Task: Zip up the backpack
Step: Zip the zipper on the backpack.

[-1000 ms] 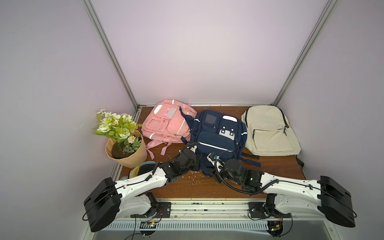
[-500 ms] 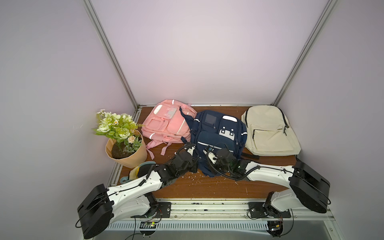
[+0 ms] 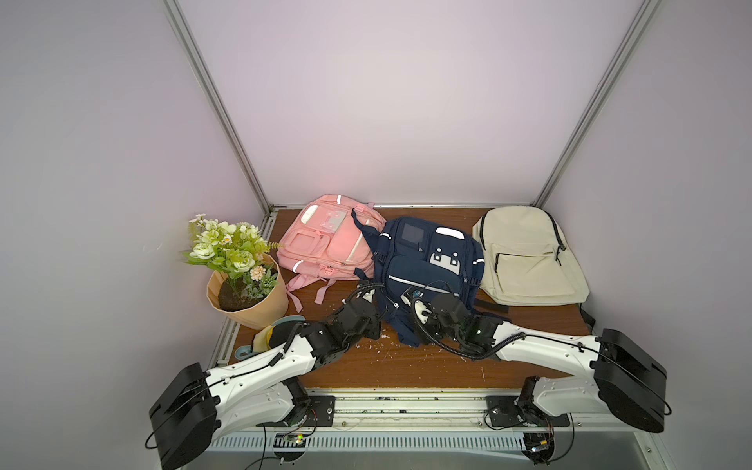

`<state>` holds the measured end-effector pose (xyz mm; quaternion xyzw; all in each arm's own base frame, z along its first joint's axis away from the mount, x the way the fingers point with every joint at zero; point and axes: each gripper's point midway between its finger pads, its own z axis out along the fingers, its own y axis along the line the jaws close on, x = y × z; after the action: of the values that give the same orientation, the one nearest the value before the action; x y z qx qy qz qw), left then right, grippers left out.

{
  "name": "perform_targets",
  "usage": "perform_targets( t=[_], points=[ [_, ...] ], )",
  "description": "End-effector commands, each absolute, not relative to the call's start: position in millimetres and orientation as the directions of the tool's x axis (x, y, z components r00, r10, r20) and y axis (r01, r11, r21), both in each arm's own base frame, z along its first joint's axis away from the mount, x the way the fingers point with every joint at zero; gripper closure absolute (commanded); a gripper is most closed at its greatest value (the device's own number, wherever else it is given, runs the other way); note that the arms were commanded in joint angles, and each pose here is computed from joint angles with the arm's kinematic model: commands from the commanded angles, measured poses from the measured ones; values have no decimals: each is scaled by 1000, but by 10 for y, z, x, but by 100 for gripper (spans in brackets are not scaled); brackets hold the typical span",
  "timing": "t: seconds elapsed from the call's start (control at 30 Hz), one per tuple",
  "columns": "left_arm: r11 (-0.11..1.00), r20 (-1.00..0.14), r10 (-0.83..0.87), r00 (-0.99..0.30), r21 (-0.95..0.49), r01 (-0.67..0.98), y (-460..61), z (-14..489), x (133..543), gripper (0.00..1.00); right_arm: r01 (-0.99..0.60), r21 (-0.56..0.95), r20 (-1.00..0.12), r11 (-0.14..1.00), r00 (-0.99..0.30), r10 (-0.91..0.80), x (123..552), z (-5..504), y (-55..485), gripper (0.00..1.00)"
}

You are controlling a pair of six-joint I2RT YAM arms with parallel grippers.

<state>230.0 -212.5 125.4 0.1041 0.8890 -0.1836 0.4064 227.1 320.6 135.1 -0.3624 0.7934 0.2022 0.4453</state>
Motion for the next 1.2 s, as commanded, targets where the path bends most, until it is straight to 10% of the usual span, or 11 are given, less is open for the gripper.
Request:
perform_targets(
  t=[0.0, 0.67, 1.17],
  points=[
    [878, -846, 39, -531, -225, 422, -2253, 1723, 2251, 62, -770, 3, -892, 638, -291, -347, 2275, 1719, 3371, 100],
    [844, -879, 134, -457, -140, 518, -2427, 1614, 2269, 30, -786, 57, -919, 616, -282, -274, 2200, 2012, 3426, 100],
    [909, -870, 151, -469, -63, 411, -2356, 1384, 2470, 55, -800, 102, -925, 592, -296, -240, 2122, 2058, 3438, 100]
  ],
)
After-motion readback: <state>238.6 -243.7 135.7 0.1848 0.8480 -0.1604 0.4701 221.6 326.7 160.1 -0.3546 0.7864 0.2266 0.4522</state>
